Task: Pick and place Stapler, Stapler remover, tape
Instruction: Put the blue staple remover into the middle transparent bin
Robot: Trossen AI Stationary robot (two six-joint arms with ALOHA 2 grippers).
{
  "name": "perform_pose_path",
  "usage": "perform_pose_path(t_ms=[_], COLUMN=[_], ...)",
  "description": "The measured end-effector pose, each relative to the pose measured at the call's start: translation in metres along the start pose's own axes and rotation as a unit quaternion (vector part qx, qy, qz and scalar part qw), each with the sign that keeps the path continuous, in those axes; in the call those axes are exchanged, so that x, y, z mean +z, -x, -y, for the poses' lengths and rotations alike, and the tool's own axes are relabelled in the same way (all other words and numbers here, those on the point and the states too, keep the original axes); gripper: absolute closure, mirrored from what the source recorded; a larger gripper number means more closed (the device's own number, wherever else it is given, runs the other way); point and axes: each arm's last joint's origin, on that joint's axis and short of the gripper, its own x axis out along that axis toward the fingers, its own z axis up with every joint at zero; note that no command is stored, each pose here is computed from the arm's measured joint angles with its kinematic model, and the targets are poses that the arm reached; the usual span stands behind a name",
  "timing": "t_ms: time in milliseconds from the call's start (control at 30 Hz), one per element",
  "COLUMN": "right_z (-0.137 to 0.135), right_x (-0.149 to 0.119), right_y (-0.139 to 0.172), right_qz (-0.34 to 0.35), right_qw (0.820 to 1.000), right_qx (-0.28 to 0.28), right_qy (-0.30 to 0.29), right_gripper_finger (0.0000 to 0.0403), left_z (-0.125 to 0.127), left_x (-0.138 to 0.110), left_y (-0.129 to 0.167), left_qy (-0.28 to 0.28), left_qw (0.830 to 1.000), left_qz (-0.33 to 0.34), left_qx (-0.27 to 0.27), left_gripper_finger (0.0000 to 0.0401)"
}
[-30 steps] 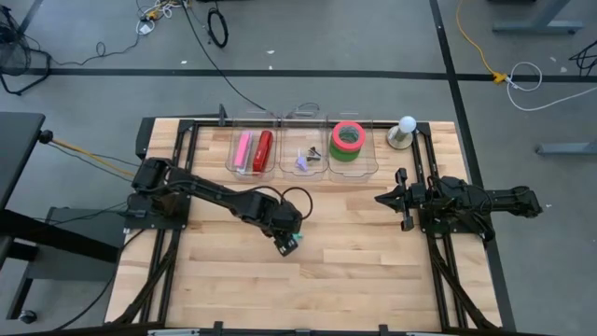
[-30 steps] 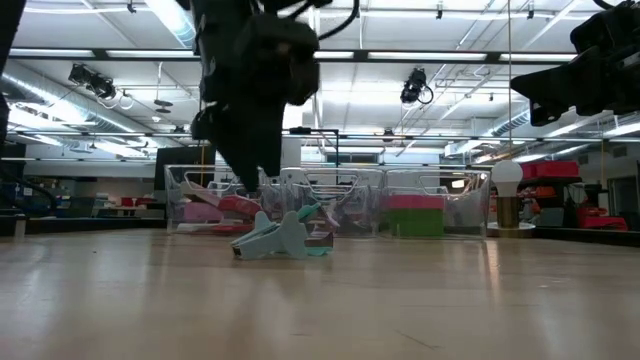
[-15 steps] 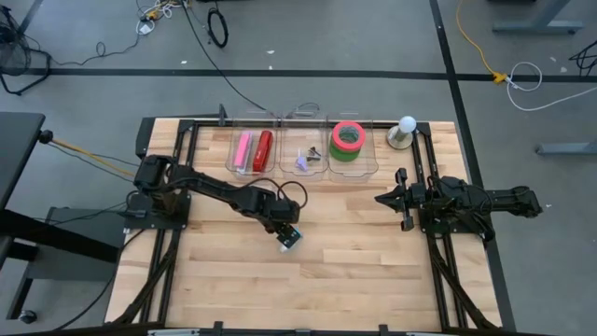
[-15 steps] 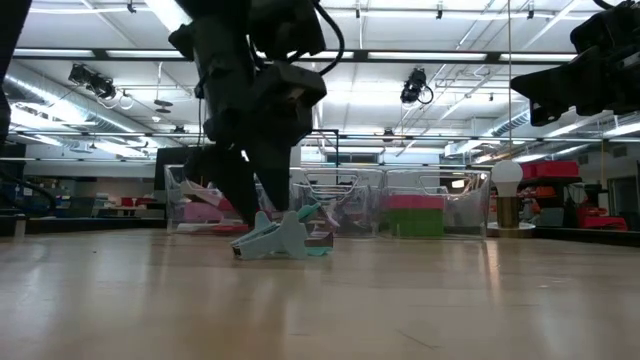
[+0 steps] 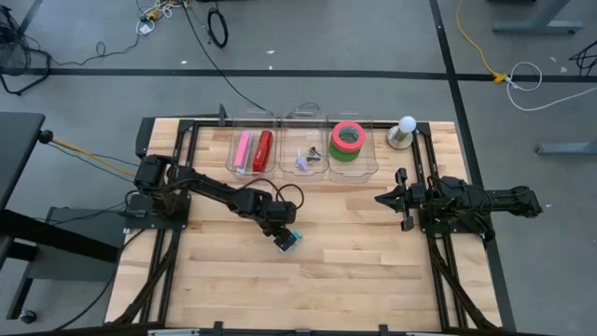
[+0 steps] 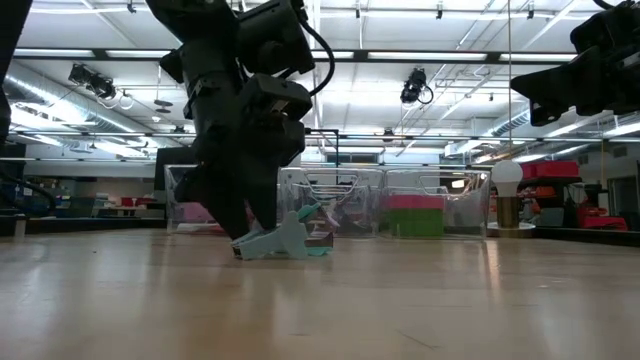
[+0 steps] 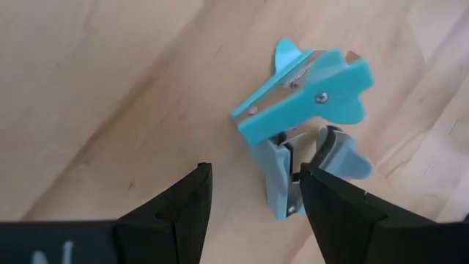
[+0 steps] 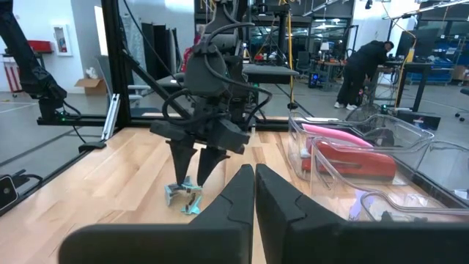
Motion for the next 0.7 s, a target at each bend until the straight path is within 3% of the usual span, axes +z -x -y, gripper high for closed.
perform_pose_path(t_ms=[433,700], right_z=[0.000,0.000], right_x=[0.000,0.000], right_y=[0.000,0.000], right_qz=[0.000,0.000], right_qw=[1.000,1.000], right_qx=[0.000,0.000], right_qy=[0.000,0.000], right_gripper_finger=[0.0385,0.0385], left_z=[0.000,0.000], left_x=[0.001,0.006], left_y=[0.001,0.019], left_qy=[-0.019,-0.013], left_qw=[1.000,0.999], left_qz=[0.001,0.028], left_qx=[-0.004,-0.005], left_gripper_finger=[0.0220,0.0224])
